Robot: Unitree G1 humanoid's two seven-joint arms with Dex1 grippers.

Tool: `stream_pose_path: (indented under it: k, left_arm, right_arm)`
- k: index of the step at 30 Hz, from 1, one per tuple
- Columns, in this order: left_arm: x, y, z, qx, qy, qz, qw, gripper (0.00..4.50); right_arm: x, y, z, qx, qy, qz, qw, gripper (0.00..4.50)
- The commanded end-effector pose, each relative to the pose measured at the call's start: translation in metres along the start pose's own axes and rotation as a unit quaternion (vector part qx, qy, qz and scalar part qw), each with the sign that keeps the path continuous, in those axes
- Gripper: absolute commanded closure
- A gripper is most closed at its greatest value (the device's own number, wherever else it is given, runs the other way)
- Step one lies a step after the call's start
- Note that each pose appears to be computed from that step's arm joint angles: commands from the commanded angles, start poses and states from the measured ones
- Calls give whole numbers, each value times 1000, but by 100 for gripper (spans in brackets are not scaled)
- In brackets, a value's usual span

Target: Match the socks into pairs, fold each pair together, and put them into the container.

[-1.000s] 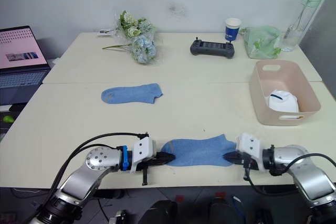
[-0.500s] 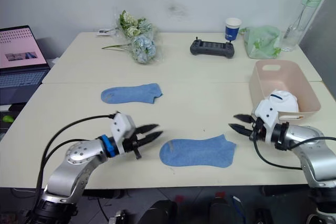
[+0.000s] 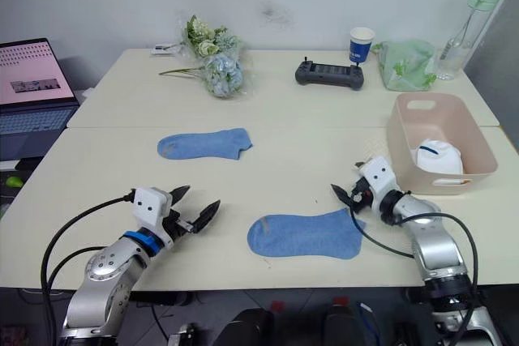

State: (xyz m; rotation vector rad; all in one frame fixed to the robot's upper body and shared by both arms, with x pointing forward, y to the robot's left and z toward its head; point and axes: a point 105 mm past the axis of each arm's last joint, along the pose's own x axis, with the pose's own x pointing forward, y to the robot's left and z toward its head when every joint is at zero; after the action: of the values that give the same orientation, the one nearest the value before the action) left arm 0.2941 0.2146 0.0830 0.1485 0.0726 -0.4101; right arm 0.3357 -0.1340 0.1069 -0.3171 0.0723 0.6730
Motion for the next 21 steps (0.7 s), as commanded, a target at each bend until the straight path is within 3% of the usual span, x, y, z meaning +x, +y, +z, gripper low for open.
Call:
stream_pose_path:
  k: [1,6,9,14,17,20,21]
  left_arm:
    - [0,20,18,23,-12,20,999,2]
    - [31,33,37,56,-11,24,998,2]
    - [57,33,40,59,-10,15,998,2]
    - [95,22,31,45,4,-20,999,2]
    - [112,14,26,36,17,-53,998,2]
    - [122,29,8,42,68,-17,997,2]
    - [123,33,5,44,74,-8,996,42]
  right_arm:
    - [9,17,30,-19,-37,19,999,0]
    - [14,32,49,-13,-51,70,996,0]
    - [9,27,51,-14,-48,77,996,0]
    - [0,25,45,-21,-31,87,996,0]
    - [2,30,56,-14,-44,93,995,0]
    - [5,29,56,-20,-41,79,996,0]
    - [4,28,56,-23,-41,75,996,0]
